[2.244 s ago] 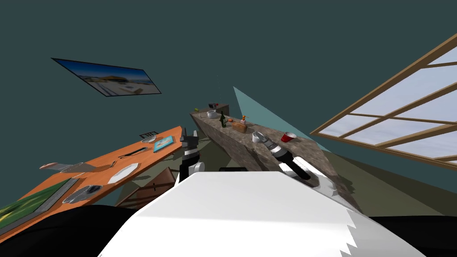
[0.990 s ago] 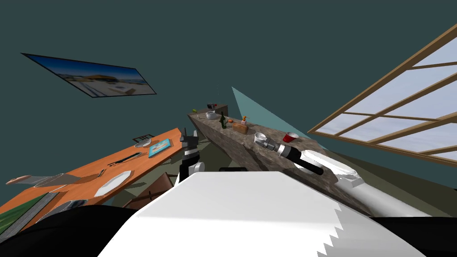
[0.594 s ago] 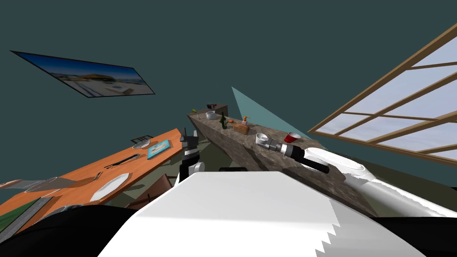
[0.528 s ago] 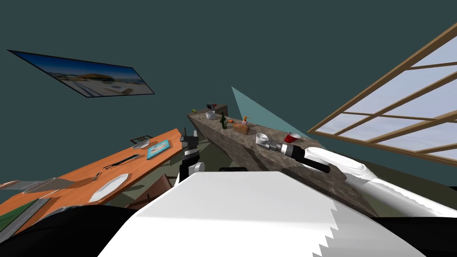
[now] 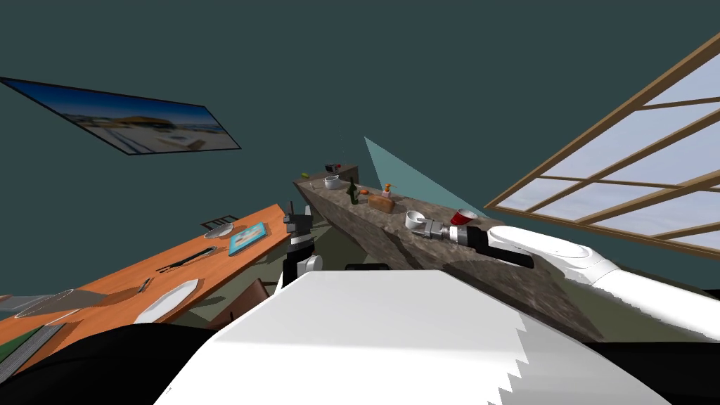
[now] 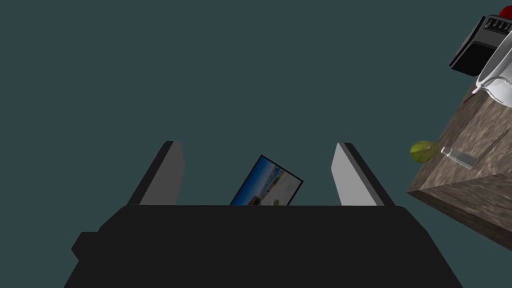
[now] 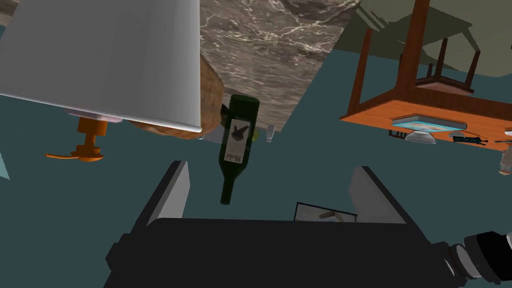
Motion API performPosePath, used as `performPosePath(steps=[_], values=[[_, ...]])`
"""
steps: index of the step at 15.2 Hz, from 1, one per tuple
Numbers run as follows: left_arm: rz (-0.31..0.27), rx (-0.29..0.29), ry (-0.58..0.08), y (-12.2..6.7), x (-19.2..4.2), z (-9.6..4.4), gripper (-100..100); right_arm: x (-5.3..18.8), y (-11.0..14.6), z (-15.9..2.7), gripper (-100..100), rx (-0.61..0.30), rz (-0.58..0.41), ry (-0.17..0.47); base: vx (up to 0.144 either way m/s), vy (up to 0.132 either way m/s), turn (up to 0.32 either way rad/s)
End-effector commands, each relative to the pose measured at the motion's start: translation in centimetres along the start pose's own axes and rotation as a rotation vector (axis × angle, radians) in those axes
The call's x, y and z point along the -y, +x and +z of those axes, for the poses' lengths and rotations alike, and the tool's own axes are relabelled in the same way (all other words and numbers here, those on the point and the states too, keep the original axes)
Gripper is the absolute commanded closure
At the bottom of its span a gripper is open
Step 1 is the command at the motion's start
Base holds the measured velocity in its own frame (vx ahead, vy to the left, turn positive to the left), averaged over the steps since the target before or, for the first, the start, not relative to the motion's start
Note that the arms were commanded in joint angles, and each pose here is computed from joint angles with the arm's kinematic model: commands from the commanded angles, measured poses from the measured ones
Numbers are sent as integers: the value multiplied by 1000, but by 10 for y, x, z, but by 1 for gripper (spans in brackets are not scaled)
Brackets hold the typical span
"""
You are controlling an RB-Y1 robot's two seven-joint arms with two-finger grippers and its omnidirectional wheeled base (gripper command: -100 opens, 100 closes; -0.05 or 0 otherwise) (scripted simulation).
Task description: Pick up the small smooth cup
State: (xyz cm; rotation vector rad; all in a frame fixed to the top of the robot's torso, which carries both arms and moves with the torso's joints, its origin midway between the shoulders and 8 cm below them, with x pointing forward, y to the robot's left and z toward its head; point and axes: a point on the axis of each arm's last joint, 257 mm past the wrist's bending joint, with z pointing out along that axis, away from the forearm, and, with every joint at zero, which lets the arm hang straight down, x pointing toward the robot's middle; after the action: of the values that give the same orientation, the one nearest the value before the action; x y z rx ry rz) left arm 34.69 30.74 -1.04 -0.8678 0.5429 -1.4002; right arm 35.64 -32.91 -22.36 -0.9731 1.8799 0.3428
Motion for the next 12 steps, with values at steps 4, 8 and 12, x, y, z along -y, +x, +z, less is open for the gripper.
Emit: performPosePath(steps=[4,8,12], values=[[0,0,0,0,0,0,0,12,33,-19,-100,-152,-151,-36,53,72,-23],[0,0,0,0,0,0,0,21,58,-38,-100,-277,-266,-76,51,72,7],[0,0,0,0,0,0,0,32,80,-62,-100,-399,-373,-124,60,83,-18]])
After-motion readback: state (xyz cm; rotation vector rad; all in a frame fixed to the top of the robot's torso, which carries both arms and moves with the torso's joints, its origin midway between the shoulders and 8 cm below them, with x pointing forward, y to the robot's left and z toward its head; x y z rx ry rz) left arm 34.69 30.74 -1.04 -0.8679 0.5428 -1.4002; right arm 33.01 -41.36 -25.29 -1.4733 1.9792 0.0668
